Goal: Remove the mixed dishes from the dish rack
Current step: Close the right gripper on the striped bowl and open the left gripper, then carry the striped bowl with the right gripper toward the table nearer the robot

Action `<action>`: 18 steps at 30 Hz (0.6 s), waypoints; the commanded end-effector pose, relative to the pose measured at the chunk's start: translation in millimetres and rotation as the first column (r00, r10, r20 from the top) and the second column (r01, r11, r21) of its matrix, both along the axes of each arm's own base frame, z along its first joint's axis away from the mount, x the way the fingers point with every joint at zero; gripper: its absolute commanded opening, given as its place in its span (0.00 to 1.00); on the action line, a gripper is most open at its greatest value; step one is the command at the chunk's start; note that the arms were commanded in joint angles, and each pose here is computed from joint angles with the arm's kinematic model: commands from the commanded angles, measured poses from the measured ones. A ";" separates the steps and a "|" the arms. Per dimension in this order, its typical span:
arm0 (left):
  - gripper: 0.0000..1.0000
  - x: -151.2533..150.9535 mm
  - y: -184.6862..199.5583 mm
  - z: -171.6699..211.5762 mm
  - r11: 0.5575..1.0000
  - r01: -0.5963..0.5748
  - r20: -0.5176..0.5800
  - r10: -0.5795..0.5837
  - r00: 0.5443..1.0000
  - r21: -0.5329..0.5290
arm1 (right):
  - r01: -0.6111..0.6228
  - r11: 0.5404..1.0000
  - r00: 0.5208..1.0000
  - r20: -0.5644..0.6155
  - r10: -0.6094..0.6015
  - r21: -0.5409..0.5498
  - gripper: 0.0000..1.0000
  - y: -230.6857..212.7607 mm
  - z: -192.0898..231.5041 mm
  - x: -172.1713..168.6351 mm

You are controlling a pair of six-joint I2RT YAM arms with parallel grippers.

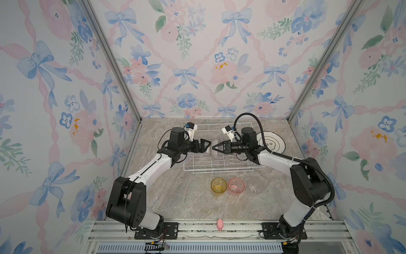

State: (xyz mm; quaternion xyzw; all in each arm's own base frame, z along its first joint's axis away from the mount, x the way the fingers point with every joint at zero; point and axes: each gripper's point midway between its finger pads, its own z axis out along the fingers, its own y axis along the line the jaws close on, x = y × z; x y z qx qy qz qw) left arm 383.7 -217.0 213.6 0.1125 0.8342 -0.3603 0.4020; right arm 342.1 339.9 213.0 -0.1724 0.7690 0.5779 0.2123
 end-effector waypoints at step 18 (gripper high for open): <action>0.98 -28.1 112.4 82.4 0.827 -0.553 0.309 0.503 0.807 0.099 | 0.163 0.788 0.817 0.529 0.230 -0.594 0.00 -11.5 28.0 -71.4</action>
